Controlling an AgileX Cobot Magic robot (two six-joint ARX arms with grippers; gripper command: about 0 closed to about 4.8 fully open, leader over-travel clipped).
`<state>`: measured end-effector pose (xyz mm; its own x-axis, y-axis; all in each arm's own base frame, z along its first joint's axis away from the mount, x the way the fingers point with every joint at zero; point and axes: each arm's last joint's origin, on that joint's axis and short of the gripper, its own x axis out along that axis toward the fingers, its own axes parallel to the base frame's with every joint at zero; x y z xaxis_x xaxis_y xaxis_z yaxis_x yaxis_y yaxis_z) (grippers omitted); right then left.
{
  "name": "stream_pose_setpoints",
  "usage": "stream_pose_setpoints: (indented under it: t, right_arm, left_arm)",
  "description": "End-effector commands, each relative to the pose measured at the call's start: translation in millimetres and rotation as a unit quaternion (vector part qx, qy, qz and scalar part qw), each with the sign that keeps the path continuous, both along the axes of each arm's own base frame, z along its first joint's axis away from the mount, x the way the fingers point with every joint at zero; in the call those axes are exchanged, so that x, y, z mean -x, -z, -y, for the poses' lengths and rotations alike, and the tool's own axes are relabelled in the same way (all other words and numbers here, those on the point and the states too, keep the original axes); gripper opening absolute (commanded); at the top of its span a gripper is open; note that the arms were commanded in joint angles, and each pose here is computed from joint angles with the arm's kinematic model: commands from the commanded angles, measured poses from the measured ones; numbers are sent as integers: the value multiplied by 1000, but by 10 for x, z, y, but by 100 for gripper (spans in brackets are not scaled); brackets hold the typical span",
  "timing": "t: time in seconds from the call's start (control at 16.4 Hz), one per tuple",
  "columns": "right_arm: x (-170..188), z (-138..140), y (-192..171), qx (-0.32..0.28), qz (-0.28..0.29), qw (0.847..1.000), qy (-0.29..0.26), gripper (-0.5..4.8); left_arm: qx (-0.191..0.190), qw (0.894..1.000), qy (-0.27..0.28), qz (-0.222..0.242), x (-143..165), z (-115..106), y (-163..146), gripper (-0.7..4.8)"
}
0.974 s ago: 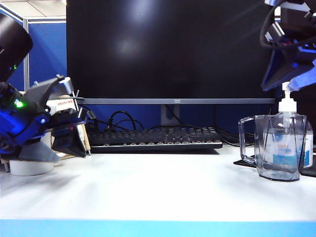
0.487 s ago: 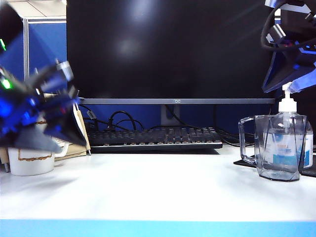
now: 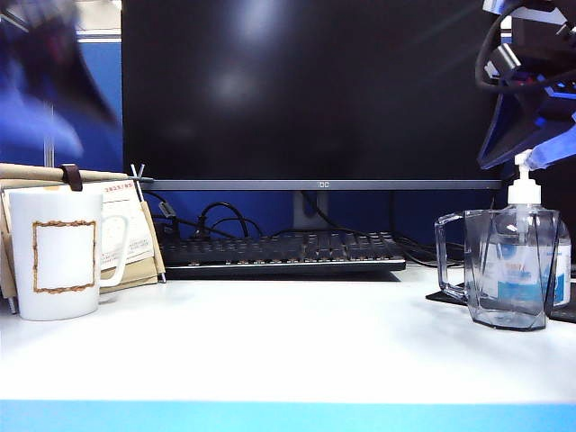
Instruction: Swap the positions of the transparent plastic cup and the white ceramic cup.
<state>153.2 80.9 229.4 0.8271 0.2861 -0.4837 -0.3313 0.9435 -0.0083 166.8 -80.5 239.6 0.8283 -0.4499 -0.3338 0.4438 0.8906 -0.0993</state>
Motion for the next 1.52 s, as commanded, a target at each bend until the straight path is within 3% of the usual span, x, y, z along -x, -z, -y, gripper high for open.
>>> stream_pose_setpoints:
  t: [0.06, 0.18, 0.3, 0.37, 0.43, 0.49, 0.55, 0.61, 0.73, 0.79, 0.85, 0.97, 1.03, 1.16, 1.34, 1.52]
  right_arm:
    - [0, -7, -29, -7, 7, 1000, -5, 274]
    - [-8, -17, -73, -22, 25, 999, -13, 274]
    - [5, -19, -167, -51, 59, 997, -25, 274]
    - [27, -15, -246, -87, 80, 992, -31, 274]
    - [89, -5, -384, -164, 106, 979, -52, 274]
    - [129, 6, -476, -216, 119, 967, -61, 274]
    - [167, 19, -567, -253, 128, 956, -70, 274]
    - [207, 28, -677, -290, 134, 944, -86, 274]
    - [290, 37, -922, -349, 120, 919, -140, 274]
    - [324, 39, -1045, -361, 121, 909, -173, 274]
    - [352, 52, -1157, -363, 128, 903, -188, 274]
    - [355, 113, -1273, -360, 142, 907, -169, 274]
    - [343, 147, -1280, -356, 139, 910, -162, 274]
    - [313, 197, -1248, -352, 112, 916, -159, 274]
    - [285, 256, -1214, -360, 85, 916, -156, 274]
    - [278, 273, -1216, -367, 82, 915, -147, 274]
  left_arm:
    - [-51, 997, -41, 47, 86, -79, -236, 281]
    - [-108, 990, -27, 80, 84, -83, -284, 279]
    - [-199, 969, -29, 146, 66, -95, -351, 279]
    - [-255, 946, -58, 190, 48, -113, -418, 279]
    - [-304, 912, -130, 244, 31, -151, -556, 279]
    - [-320, 896, -152, 267, 32, -162, -637, 279]
    - [-331, 888, -153, 280, 34, -164, -691, 278]
    - [-338, 885, -148, 284, 28, -159, -728, 278]
    - [-359, 894, -84, 255, -64, -93, -659, 279]
    - [-396, 888, -50, 227, -138, -53, -547, 279]
    - [-455, 867, -28, 200, -227, -19, -420, 279]
    - [-534, 828, -65, 158, -374, 1, -289, 279]
    - [-536, 821, -108, 160, -413, -1, -318, 279]
    - [-531, 816, -121, 192, -425, 7, -466, 278]
    - [-539, 818, -92, 179, -423, 37, -621, 278]
    - [-559, 820, -24, 123, -367, 54, -563, 278]
